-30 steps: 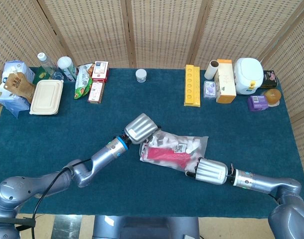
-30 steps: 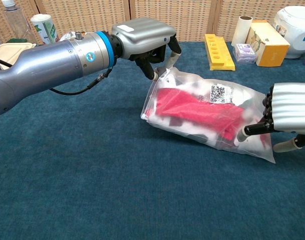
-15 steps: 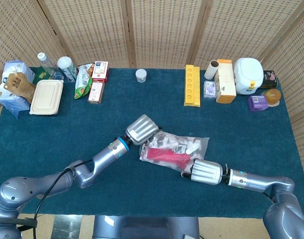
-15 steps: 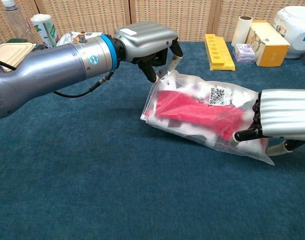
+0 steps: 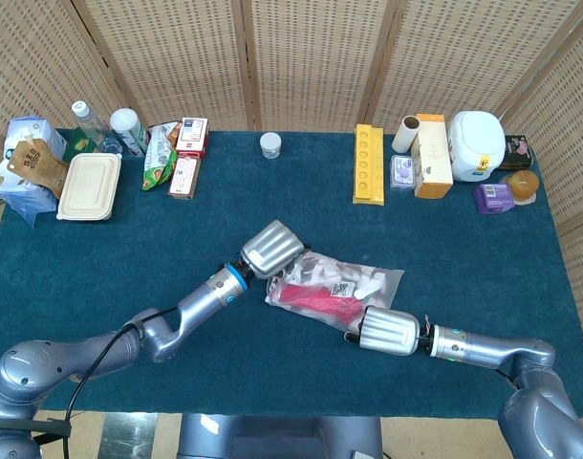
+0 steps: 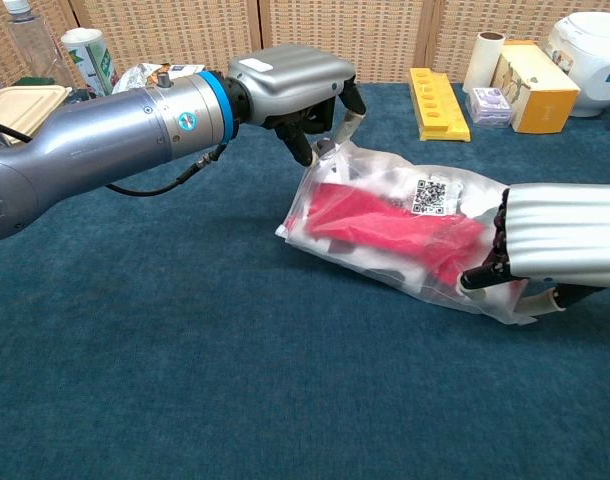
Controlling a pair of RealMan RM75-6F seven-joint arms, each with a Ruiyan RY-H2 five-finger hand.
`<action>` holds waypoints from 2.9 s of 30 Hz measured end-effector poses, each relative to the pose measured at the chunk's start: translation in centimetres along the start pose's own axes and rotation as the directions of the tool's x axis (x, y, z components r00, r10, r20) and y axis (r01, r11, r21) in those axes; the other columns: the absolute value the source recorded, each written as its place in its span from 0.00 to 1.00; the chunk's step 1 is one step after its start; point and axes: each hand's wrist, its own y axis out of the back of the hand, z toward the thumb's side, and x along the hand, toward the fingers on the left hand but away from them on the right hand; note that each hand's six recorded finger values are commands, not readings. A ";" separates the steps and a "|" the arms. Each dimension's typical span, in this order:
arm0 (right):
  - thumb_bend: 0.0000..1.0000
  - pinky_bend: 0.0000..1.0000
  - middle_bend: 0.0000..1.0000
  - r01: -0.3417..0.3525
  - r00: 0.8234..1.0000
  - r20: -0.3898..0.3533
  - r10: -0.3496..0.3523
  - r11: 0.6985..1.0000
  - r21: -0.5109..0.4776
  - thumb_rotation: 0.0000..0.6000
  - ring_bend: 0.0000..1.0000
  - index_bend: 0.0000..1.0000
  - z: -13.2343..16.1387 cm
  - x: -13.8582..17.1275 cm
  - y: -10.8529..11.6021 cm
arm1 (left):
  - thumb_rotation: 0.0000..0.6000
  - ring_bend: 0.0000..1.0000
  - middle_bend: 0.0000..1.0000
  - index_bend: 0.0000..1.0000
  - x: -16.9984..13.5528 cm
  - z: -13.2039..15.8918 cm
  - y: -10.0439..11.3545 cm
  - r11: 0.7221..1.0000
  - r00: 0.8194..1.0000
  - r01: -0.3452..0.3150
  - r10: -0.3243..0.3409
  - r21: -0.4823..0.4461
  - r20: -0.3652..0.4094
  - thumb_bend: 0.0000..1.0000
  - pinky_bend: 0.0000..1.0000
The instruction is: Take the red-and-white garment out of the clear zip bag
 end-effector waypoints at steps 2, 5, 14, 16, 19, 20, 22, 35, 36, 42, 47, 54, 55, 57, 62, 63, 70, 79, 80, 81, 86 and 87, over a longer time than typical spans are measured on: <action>0.31 1.00 0.89 0.006 1.000 0.005 -0.006 1.000 -0.004 1.00 1.00 0.55 0.0 -0.2 0.1 | 1.00 1.00 1.00 0.88 0.0 0.1 0.0 1.000 1.000 -0.001 0.001 -0.003 0.002 0.40 1.00; 0.33 1.00 0.90 0.013 1.000 0.012 -0.013 1.000 -0.013 1.00 1.00 0.57 0.0 -0.5 0.1 | 1.00 1.00 1.00 0.88 0.1 0.3 0.0 1.000 1.000 -0.002 0.002 -0.006 0.007 0.40 1.00; 0.41 1.00 0.94 0.039 0.999 0.008 -0.038 0.999 -0.035 1.00 1.00 0.66 0.2 -1.4 0.3 | 1.00 1.00 1.00 0.88 0.1 0.4 0.1 1.000 1.000 -0.003 0.004 -0.015 0.006 0.40 1.00; 0.43 1.00 0.95 0.043 0.999 0.006 -0.043 0.998 -0.037 1.00 1.00 0.68 0.2 -1.6 0.4 | 1.00 1.00 1.00 0.88 0.1 0.4 0.0 1.000 1.000 -0.002 0.002 -0.016 0.005 0.40 1.00; 0.45 1.00 0.96 0.053 0.999 0.008 -0.053 0.997 -0.048 1.00 1.00 0.71 0.2 -1.9 0.6 | 1.00 1.00 1.00 0.88 0.0 0.2 0.0 1.000 1.000 -0.002 0.002 -0.017 0.002 0.40 1.00; 0.46 1.00 0.96 0.056 0.998 0.008 -0.056 0.997 -0.054 1.00 1.00 0.72 0.2 -2.0 0.6 | 1.00 1.00 1.00 0.88 -0.1 0.1 0.0 1.000 1.000 -0.002 0.002 -0.017 0.000 0.40 1.00; 0.47 1.00 0.96 0.063 0.998 0.011 -0.062 0.996 -0.060 1.00 1.00 0.73 0.2 -2.0 0.7 | 1.00 1.00 1.00 0.88 -0.1 0.0 0.0 1.000 1.000 -0.002 0.002 -0.016 -0.002 0.40 1.00; 0.50 1.00 0.97 0.138 0.990 0.043 -0.135 0.988 -0.070 1.00 1.00 0.78 -0.6 -1.4 2.5 | 1.00 1.00 1.00 0.88 -0.2 -0.5 0.0 1.000 1.000 -0.006 0.006 -0.026 -0.009 0.40 1.00; 0.50 1.00 0.97 0.138 0.990 0.043 -0.135 0.988 -0.069 1.00 1.00 0.79 -0.6 -1.3 2.5 | 1.00 1.00 1.00 0.88 -0.3 -0.5 0.1 1.000 1.000 -0.008 0.008 -0.026 -0.009 0.40 1.00; 0.51 1.00 0.97 0.102 0.994 0.045 -0.099 0.993 -0.063 1.00 1.00 0.81 -0.5 -0.4 2.1 | 1.00 1.00 1.00 0.88 -0.6 -1.3 0.7 0.999 0.999 -0.024 0.023 -0.033 -0.023 0.40 1.00; 0.51 1.00 0.97 0.060 0.997 0.043 -0.058 0.996 -0.058 1.00 1.00 0.81 -0.2 0.5 1.5 | 1.00 1.00 1.00 0.88 -1.3 -2.3 1.1 0.999 0.999 -0.033 0.031 -0.041 -0.040 0.40 1.00; 0.51 1.00 0.98 0.006 0.999 0.043 -0.004 0.998 -0.055 1.00 1.00 0.82 0.1 1.3 0.7 | 1.00 1.00 1.00 0.88 -2.0 -2.9 1.2 0.998 0.998 -0.036 0.034 -0.043 -0.048 0.40 1.00; 0.51 1.00 0.98 -0.001 0.999 0.045 0.003 0.999 -0.055 1.00 1.00 0.82 0.1 1.5 0.6 | 1.00 1.00 1.00 0.88 -2.1 -3.0 1.3 0.998 0.998 -0.037 0.035 -0.043 -0.048 0.40 1.00; 0.51 1.00 0.98 -0.013 0.999 0.050 0.015 0.999 -0.053 1.00 1.00 0.82 0.1 1.8 0.5 | 1.00 1.00 1.00 0.88 -2.3 -3.2 1.4 0.998 0.998 -0.040 0.038 -0.043 -0.049 0.40 1.00; 0.51 1.00 0.98 -0.043 0.997 0.063 0.046 0.998 -0.047 1.00 1.00 0.82 -0.1 2.6 0.2 | 1.00 1.00 1.00 0.88 -3.1 -4.2 1.6 0.998 0.997 -0.045 0.042 -0.045 -0.065 0.40 1.00; 0.51 1.00 0.98 -0.047 0.997 0.065 0.050 0.998 -0.046 1.00 1.00 0.82 -0.1 2.8 0.2 | 1.00 1.00 1.00 0.88 -3.2 -4.3 1.6 0.998 0.997 -0.046 0.043 -0.045 -0.066 0.40 1.00; 0.51 1.00 0.98 -0.076 0.993 0.083 0.079 0.996 -0.040 1.00 1.00 0.83 -0.3 3.5 0.0 | 1.00 1.00 1.00 0.88 -4.1 -5.4 2.2 0.997 0.995 -0.059 0.054 -0.051 -0.085 0.40 1.00; 0.51 1.00 0.99 -0.111 0.987 0.116 0.114 0.993 -0.032 1.00 1.00 0.83 -0.8 4.4 -0.3 | 1.00 1.00 1.00 0.88 -5.2 -6.6 3.1 0.994 0.992 -0.079 0.071 -0.073 -0.108 0.40 1.00; 0.51 1.00 0.99 -0.116 0.986 0.120 0.119 0.993 -0.031 1.00 1.00 0.83 -0.9 4.5 -0.3 | 1.00 1.00 1.00 0.88 -5.3 -6.8 3.1 0.994 0.991 -0.079 0.071 -0.073 -0.111 0.40 1.00; 0.51 1.00 0.99 -0.119 0.985 0.122 0.122 0.992 -0.031 1.00 1.00 0.83 -0.9 4.6 -0.3 | 1.00 1.00 1.00 0.88 -5.4 -6.9 3.2 0.994 0.991 -0.079 0.071 -0.073 -0.112 0.40 1.00; 0.52 1.00 0.99 -0.137 0.981 0.138 0.139 0.990 -0.025 1.00 1.00 0.84 -1.3 5.2 -0.3 | 1.00 1.00 1.00 0.88 -6.0 -7.8 3.4 0.995 0.989 -0.080 0.071 -0.067 -0.129 0.40 1.00; 0.52 1.00 0.99 -0.140 0.980 0.141 0.142 0.990 -0.024 1.00 1.00 0.84 -1.3 5.3 -0.3 | 1.00 1.00 1.00 0.88 -6.1 -8.0 3.5 0.995 0.989 -0.081 0.071 -0.066 -0.133 0.40 1.00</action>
